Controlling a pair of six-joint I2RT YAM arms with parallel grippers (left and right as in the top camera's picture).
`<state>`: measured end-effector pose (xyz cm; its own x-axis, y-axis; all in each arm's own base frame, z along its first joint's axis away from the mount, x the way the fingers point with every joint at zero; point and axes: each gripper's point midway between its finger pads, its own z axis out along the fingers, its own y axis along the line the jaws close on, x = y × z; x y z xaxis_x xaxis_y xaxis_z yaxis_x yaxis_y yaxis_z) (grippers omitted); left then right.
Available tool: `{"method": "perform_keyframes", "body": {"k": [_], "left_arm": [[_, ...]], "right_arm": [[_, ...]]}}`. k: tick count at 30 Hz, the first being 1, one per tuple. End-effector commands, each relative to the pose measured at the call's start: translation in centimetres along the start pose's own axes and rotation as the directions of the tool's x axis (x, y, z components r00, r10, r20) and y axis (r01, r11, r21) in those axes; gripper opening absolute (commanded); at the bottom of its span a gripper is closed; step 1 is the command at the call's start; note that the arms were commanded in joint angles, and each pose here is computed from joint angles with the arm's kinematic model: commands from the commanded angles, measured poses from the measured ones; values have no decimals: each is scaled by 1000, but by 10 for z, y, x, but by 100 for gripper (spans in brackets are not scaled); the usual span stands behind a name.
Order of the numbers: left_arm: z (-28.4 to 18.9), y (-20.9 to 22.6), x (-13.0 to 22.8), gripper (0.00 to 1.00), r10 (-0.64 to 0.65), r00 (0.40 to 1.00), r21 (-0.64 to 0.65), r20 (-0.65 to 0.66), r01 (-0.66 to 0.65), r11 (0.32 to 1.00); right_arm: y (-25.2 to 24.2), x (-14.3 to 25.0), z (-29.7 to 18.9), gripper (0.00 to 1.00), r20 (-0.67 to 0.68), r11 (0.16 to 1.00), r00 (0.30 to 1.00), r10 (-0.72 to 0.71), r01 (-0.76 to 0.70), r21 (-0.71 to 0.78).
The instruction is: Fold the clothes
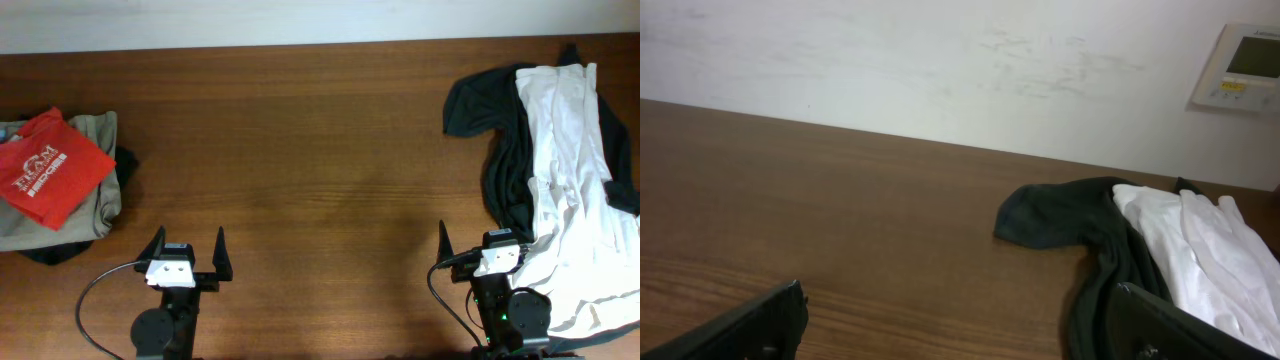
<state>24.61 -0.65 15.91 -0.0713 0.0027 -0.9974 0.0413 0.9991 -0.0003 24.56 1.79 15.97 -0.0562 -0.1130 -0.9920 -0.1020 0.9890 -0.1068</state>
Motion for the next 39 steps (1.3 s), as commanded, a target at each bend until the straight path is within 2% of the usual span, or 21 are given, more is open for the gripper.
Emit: {"method": "perform_keyframes", "body": {"k": [1,37,39], "left_arm": [[0,-1,1,99,11,1000,9,-2,-11,1000],[0,-1,3,99,11,1000,8,-11,-11,1000],[1,-1,5,99,10,1000,9,-20,-10,1000]], "right_arm": [[1,2,0,99,-3,1000,1000,-4,4,-2],[1,7,1,99,-25,1000,1000,-2,2,0],[0,6,1,99,-25,999,998,55,-55,2]]}}
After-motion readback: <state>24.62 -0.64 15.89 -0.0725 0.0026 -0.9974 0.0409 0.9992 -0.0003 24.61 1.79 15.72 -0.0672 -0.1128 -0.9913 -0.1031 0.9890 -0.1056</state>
